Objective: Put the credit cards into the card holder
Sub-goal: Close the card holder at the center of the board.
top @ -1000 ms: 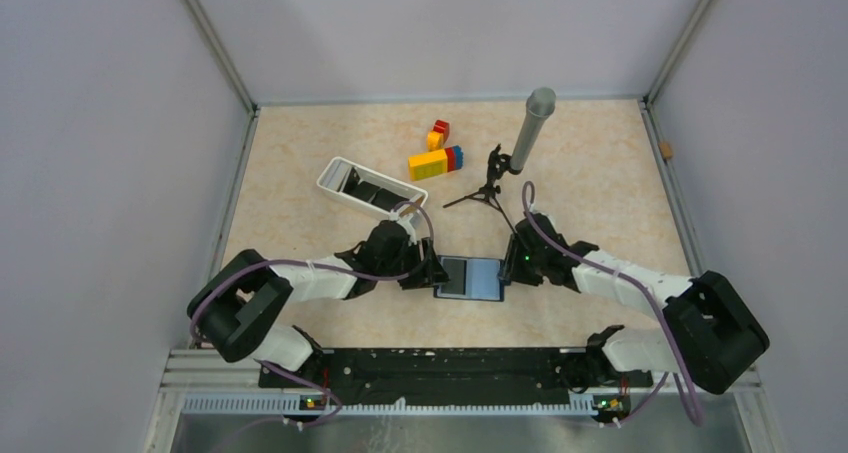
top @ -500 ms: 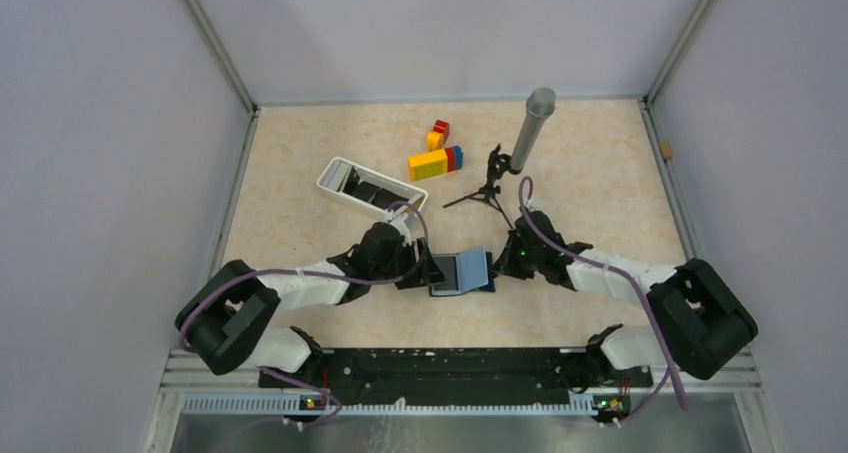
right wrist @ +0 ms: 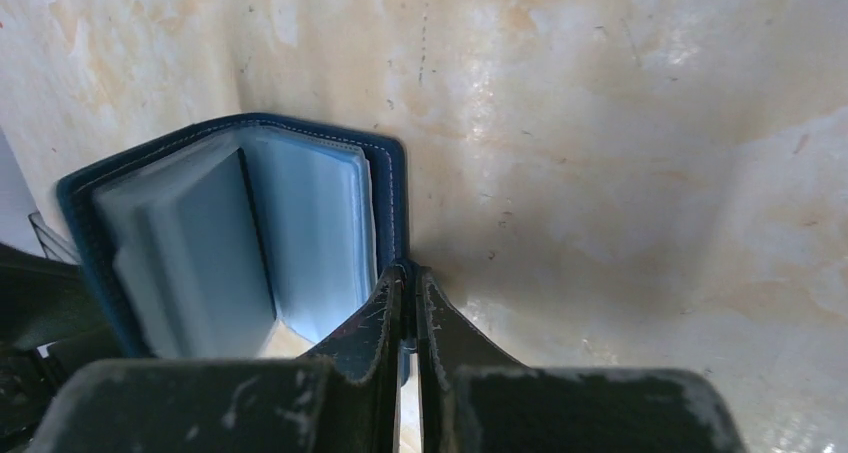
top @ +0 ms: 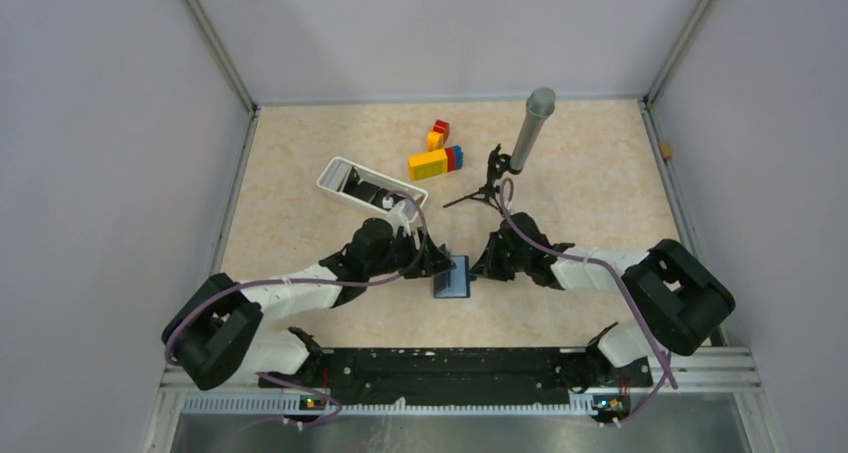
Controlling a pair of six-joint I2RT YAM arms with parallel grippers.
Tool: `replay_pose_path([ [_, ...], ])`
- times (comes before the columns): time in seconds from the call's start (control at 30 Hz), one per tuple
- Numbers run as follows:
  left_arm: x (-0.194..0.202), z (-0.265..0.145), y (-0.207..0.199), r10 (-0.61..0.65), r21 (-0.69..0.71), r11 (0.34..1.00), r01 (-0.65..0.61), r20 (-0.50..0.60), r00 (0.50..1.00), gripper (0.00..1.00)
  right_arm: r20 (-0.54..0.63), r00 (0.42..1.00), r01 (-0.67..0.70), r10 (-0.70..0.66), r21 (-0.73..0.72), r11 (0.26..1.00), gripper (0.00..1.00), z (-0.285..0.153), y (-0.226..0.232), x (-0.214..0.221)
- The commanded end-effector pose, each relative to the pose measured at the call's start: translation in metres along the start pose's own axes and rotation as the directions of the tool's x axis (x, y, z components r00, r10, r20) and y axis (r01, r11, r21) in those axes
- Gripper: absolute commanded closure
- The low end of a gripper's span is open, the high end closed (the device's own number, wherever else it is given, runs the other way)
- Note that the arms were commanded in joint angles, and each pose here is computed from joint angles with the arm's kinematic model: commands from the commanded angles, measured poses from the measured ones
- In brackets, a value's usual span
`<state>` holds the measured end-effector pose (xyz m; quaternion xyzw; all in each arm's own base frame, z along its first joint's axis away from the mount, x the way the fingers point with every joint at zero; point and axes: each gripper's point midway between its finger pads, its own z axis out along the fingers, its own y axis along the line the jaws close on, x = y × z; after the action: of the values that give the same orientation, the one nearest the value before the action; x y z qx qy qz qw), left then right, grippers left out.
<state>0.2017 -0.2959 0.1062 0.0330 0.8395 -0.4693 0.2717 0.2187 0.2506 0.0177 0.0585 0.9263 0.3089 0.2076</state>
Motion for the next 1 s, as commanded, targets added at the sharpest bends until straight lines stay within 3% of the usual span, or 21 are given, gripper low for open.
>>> replay_pose_path([
  [0.0,0.001,0.015,-0.009,0.016,0.079,0.997,-0.015,-0.019,1.000,0.38,-0.055,0.998,0.000,0.003,0.071,0.997,1.00,0.005,-0.016,0.020],
  [0.17,0.011,0.028,-0.010,-0.015,0.130,0.991,0.024,-0.069,0.997,0.39,-0.004,1.000,-0.022,0.023,0.091,0.996,1.00,0.000,-0.022,0.015],
  [0.3,0.002,0.023,-0.008,0.019,0.097,0.995,-0.016,-0.027,0.999,0.38,0.030,0.999,-0.038,0.035,0.102,0.994,1.00,-0.005,-0.026,0.012],
  [0.47,-0.013,0.007,0.016,0.077,-0.101,0.992,-0.074,0.031,0.997,0.36,0.049,0.998,-0.043,0.041,0.056,0.997,1.00,-0.009,-0.020,0.012],
  [0.63,-0.007,-0.007,0.058,-0.017,-0.298,0.954,0.036,0.067,0.998,0.41,0.072,0.996,-0.057,0.054,0.029,0.998,1.00,-0.013,-0.018,0.011],
  [0.77,0.003,-0.002,0.065,-0.084,-0.300,0.949,0.095,0.048,0.995,0.47,0.064,0.996,-0.058,0.056,0.031,0.998,1.00,-0.012,-0.019,0.013],
  [0.97,0.014,0.016,0.061,-0.109,-0.264,0.960,0.093,-0.048,0.993,0.48,0.061,0.997,-0.053,0.052,0.024,0.998,1.00,-0.011,-0.017,0.012],
])
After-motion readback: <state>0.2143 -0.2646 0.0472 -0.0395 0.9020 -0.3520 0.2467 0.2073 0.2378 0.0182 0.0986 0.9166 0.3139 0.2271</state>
